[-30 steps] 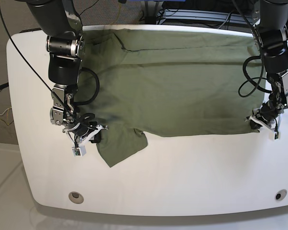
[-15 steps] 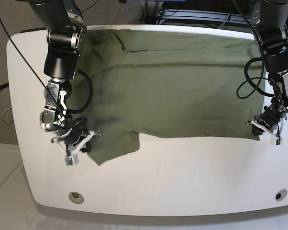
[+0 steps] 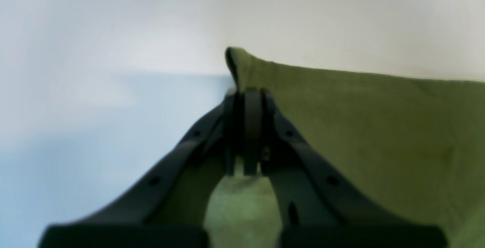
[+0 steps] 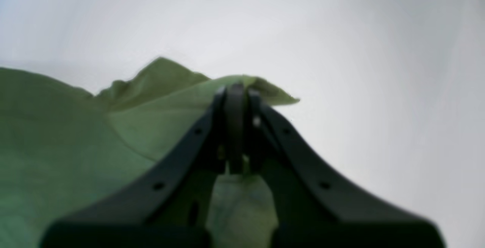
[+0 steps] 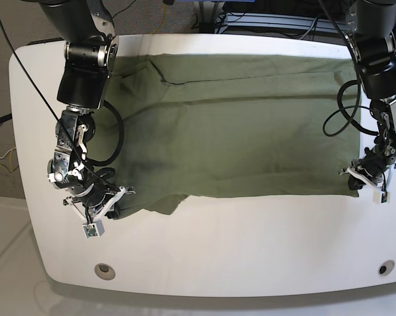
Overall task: Fold the T-shirt properly
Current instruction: 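Lift the pinched edge and fold it over onto the folded edge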
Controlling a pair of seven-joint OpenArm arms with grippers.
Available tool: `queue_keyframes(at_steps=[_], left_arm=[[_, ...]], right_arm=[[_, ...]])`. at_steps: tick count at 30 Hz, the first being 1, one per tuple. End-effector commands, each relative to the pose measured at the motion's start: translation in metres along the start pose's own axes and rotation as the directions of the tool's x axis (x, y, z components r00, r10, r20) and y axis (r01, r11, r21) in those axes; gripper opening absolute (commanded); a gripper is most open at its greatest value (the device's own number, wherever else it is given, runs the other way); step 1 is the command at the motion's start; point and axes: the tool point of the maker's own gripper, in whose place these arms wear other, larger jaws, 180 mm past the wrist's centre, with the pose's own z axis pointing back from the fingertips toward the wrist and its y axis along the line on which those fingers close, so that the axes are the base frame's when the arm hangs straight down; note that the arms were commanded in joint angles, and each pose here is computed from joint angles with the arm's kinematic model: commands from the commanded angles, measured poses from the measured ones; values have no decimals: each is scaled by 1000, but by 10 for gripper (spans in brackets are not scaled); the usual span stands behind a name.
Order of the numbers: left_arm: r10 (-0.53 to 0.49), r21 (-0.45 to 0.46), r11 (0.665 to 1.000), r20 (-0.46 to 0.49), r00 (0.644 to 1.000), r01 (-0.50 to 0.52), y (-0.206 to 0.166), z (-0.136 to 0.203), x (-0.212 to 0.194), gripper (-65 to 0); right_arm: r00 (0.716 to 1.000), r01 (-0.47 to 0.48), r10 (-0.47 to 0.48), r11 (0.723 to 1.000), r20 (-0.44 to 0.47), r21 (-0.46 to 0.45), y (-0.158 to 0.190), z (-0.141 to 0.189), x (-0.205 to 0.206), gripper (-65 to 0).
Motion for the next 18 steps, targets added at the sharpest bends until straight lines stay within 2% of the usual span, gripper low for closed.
queue_keyframes(at_steps=[1, 8, 18], left_arm=[[-18, 12, 1000, 61, 998, 18, 7, 9, 24, -650], [-50, 21, 999, 66, 997, 48, 8, 18, 20, -650], [-124, 30, 992, 62, 990, 122, 8, 42, 4, -650]], right_arm=[[995, -38, 41, 999, 90, -25, -4, 15, 34, -650], [992, -72, 75, 997, 101, -36, 4, 34, 34, -650], [994, -85, 86, 996, 66, -5, 24, 65, 7, -650]])
